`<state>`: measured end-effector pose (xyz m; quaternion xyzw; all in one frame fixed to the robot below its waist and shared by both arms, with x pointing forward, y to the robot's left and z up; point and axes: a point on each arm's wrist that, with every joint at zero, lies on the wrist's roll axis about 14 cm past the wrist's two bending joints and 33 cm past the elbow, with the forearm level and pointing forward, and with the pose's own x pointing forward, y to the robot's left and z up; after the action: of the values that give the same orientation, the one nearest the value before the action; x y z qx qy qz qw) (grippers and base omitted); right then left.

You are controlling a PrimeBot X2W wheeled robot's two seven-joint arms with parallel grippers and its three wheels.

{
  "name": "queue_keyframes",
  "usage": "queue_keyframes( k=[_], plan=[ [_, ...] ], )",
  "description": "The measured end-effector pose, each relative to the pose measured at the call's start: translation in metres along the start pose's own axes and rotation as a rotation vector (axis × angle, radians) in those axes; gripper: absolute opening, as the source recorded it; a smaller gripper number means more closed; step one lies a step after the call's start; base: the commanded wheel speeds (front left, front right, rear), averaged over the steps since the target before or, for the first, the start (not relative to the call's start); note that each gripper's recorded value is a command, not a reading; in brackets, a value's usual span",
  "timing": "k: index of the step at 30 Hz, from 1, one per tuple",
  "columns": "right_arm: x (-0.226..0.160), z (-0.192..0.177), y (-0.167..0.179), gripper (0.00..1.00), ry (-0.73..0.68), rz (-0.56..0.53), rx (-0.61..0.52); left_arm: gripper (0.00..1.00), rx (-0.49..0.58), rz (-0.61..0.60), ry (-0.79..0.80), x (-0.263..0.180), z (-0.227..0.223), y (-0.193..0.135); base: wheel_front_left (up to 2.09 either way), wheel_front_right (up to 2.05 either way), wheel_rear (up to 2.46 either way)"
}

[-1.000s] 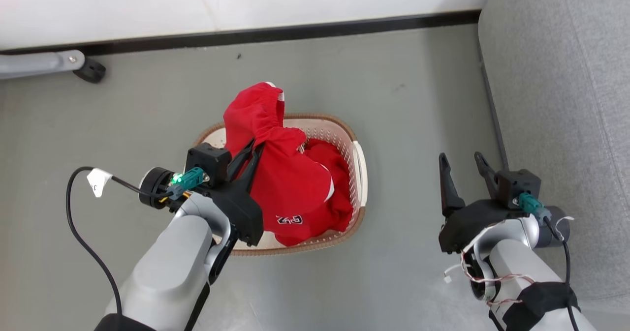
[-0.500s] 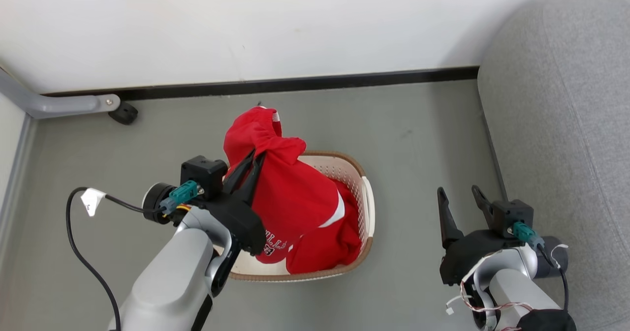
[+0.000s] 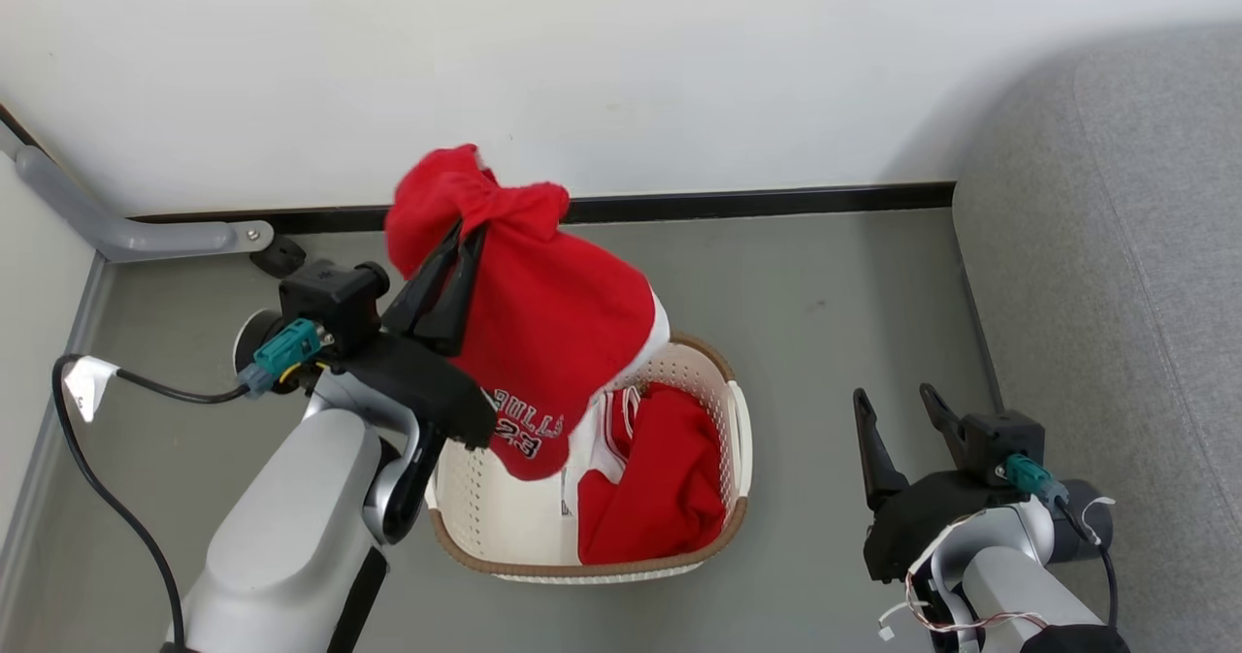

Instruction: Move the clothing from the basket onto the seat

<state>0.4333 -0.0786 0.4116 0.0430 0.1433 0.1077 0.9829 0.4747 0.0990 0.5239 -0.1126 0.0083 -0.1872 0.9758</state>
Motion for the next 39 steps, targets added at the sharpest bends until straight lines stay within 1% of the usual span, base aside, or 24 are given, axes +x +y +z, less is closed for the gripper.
queue_keyframes(
  k=[8, 19, 30, 39],
  plan=[
    [-0.002, 0.002, 0.004, 1.00, -0.006, 0.014, -0.003, 0.00, 0.020, -0.020, -0.115, 0.002, 0.040, -0.006, 0.00, 0.00, 0.00],
    [-0.006, 0.002, 0.008, 1.00, -0.006, 0.031, -0.007, 0.00, 0.055, -0.071, -0.265, -0.003, 0.091, -0.027, 0.00, 0.00, 0.00],
    [-0.010, 0.006, 0.015, 1.00, -0.017, 0.049, -0.009, 0.00, 0.069, -0.058, -0.323, -0.019, 0.110, -0.031, 0.00, 0.00, 0.00],
    [-0.011, 0.012, 0.024, 1.00, -0.035, 0.081, -0.007, 0.00, 0.072, -0.046, -0.333, -0.025, 0.117, -0.031, 0.00, 0.00, 0.00]
  ],
)
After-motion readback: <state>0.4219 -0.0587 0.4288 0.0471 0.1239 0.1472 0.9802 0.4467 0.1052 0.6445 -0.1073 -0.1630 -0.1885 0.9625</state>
